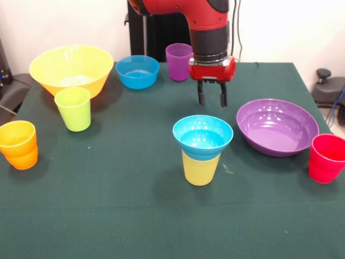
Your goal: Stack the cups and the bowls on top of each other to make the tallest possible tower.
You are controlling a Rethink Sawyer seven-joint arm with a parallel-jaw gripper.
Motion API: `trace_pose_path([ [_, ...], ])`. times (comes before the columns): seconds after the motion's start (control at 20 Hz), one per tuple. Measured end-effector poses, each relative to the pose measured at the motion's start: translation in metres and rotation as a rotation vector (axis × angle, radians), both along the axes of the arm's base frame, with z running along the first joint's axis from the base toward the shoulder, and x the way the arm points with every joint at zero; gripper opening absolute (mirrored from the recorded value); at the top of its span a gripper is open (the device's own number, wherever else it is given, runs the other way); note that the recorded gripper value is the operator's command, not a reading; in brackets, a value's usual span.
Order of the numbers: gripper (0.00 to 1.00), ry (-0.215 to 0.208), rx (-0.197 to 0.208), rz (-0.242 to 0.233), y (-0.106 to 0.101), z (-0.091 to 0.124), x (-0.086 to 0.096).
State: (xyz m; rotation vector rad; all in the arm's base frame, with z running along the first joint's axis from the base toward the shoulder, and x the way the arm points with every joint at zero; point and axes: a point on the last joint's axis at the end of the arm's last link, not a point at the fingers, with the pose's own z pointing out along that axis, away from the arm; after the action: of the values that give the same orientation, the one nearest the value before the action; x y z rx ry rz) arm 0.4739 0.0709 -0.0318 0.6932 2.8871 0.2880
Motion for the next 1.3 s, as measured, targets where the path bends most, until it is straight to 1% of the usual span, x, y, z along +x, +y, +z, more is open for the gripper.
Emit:
trace_pose_path([
  [0.35,1.00,0.019,0.018,-0.004,0.027,-0.018,-0.012],
  [0.5,1.00,0.028,0.021,-0.006,0.035,-0.021,-0.014],
  [1.05,1.00,0.010,0.032,-0.021,0.038,-0.011,-0.004],
  [1.3,1.00,0.009,0.044,-0.042,0.032,-0.007,-0.002],
])
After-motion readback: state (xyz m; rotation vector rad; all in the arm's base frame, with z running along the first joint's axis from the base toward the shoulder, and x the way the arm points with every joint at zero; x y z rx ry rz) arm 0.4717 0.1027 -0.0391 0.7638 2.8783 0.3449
